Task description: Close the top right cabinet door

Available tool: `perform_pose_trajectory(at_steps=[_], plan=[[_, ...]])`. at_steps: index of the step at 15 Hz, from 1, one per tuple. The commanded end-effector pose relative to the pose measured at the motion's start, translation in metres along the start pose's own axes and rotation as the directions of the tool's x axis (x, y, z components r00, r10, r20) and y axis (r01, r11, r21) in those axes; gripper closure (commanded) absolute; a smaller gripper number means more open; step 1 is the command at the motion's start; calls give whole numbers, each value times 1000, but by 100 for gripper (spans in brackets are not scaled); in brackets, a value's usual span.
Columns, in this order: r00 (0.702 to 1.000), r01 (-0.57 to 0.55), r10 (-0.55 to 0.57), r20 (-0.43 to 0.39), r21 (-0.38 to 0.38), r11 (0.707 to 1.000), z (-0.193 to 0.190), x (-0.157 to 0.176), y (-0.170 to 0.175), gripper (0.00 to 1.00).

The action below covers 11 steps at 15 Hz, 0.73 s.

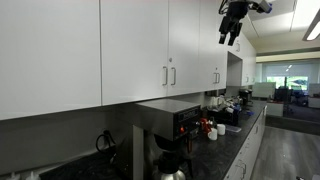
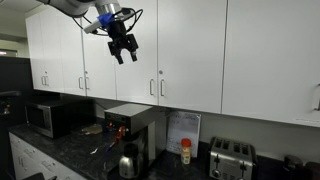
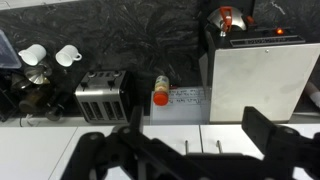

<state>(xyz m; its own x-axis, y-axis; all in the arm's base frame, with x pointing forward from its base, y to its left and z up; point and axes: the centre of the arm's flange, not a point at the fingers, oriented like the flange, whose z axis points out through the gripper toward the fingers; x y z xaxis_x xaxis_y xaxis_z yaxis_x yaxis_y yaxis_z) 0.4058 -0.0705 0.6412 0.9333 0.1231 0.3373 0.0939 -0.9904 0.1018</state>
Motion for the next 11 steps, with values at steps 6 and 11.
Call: perform_pose_trajectory(at_steps=[6, 11], plan=[[987, -95, 89, 132, 36, 995, -26, -89, -8, 0], [984, -110, 103, 147, 39, 993, -38, -94, -10, 0]])
